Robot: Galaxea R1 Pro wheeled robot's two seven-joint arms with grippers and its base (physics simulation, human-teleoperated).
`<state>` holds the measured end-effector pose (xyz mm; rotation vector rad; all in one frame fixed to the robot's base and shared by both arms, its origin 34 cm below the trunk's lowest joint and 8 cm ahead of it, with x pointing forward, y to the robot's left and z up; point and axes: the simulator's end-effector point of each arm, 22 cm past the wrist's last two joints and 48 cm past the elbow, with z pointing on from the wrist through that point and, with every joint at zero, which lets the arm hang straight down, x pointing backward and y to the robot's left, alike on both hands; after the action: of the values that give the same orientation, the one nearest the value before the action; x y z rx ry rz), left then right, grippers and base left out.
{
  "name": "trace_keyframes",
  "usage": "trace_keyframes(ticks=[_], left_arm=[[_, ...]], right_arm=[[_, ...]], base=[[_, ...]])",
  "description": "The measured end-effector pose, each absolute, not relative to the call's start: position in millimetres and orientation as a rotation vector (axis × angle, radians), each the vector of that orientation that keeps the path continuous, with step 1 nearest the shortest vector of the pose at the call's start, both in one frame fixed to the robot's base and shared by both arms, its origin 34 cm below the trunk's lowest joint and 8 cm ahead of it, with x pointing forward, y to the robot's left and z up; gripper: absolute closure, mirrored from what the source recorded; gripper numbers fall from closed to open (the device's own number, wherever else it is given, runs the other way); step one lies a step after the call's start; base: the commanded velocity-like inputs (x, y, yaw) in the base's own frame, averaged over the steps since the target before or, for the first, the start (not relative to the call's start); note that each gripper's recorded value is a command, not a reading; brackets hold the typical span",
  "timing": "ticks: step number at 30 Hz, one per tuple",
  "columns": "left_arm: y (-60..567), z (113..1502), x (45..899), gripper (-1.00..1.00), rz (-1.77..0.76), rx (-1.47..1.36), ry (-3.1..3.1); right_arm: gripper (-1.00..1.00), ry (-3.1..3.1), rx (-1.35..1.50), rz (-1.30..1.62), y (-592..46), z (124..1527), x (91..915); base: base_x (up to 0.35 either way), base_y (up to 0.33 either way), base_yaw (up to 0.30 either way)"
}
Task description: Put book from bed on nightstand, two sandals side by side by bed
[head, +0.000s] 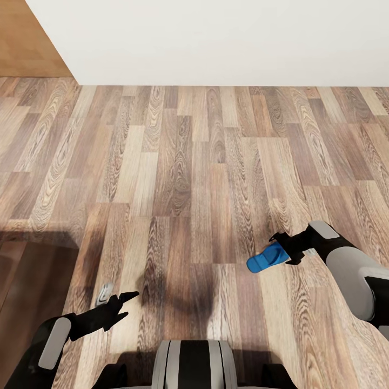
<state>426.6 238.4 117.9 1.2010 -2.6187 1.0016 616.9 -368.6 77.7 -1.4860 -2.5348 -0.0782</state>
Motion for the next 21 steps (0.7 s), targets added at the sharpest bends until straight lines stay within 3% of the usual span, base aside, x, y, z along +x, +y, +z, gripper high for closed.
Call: trace_keyframes(ticks=[21], left_arm=[[239,100,408,-1.00,0.958,1.208,-2.582]], right_arm=[[-1.00,-2.497,-1.473,-0.042,-369,51,597]], base=[[0.000,0.000,0.000]])
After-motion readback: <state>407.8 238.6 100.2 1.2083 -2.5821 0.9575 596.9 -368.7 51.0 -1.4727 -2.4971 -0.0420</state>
